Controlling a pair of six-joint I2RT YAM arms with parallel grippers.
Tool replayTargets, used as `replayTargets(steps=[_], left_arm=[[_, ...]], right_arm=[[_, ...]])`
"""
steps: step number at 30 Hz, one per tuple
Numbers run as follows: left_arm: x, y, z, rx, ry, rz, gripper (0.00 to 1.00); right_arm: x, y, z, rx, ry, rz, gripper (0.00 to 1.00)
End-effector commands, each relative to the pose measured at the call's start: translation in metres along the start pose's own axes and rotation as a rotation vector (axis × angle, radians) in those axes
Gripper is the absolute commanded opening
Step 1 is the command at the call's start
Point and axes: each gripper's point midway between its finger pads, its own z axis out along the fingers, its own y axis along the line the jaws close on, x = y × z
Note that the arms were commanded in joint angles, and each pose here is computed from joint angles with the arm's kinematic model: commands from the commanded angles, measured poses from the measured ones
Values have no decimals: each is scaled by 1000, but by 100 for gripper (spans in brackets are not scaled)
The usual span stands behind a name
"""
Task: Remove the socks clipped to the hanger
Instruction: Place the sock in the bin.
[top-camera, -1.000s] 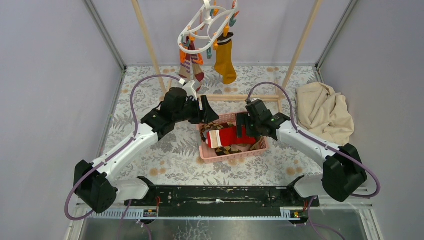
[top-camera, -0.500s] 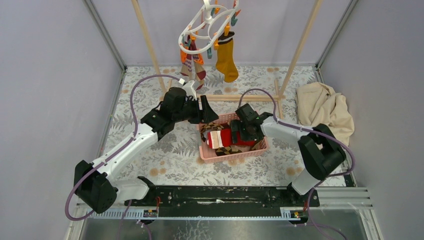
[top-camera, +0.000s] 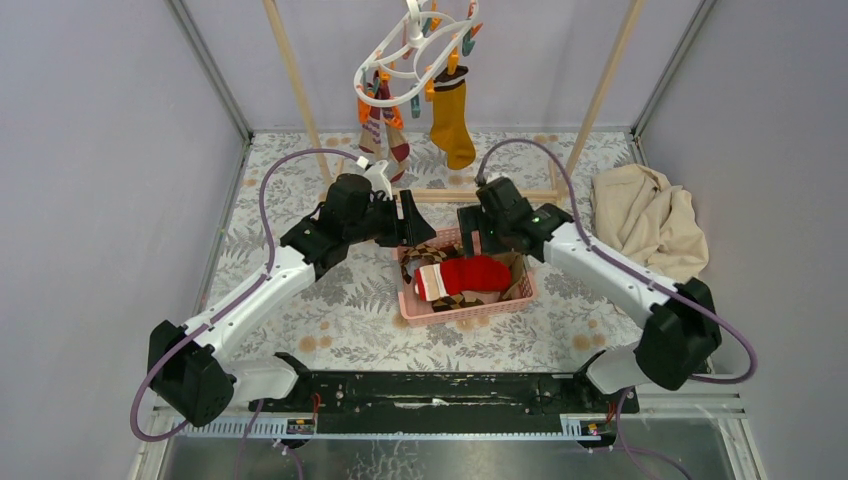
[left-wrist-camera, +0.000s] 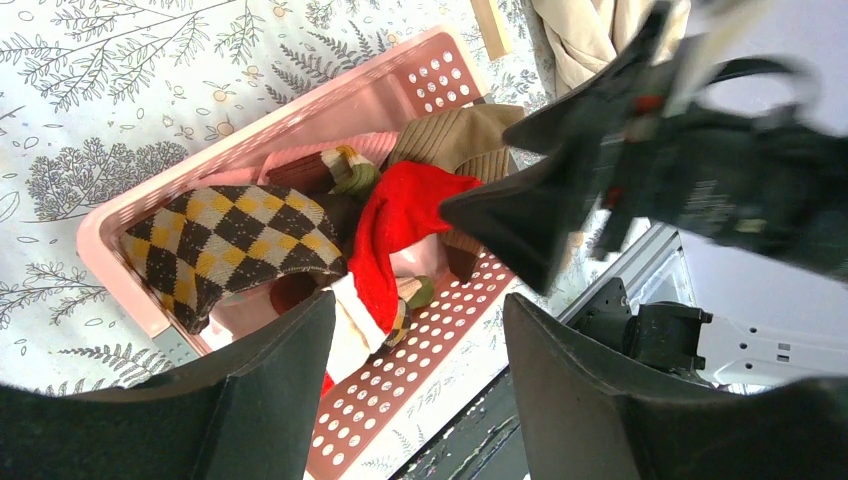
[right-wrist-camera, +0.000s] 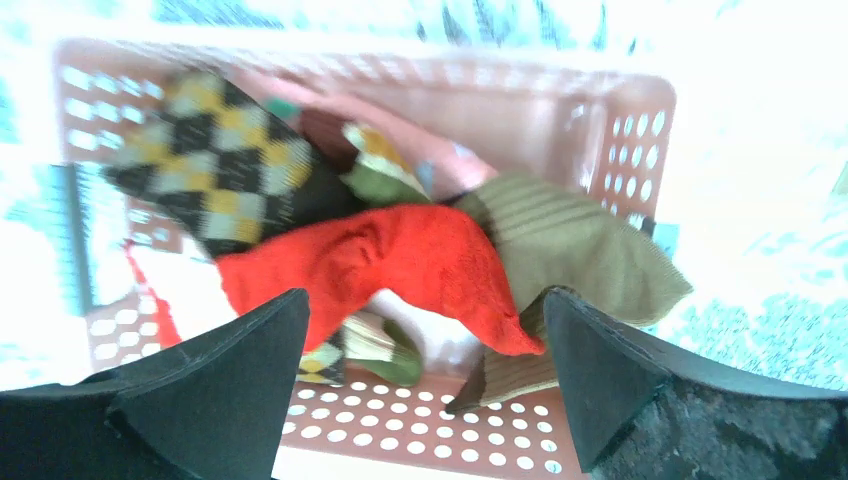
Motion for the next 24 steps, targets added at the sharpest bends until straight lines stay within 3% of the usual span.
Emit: replayTargets(steps=[1,10,20,23,24], left_arm=[[-10,-9,-5,35,-30,28,70],[-10,-10,-9,36,-31,28,70],[-11,-5,-20,15,-47,27,70],[-13,-3,-22,5,-50,25,74],[-14,-2,-23,1,-52,25,83]], right_arm=[[-33,7,-40,-35,-89,-38,95],[-38,0,-4,53,-61,-88,95],[20,4,37,0,62,-32,95],[41,4,50,-13,97,-12,95],[47,4,54,-17,108,-7,95]])
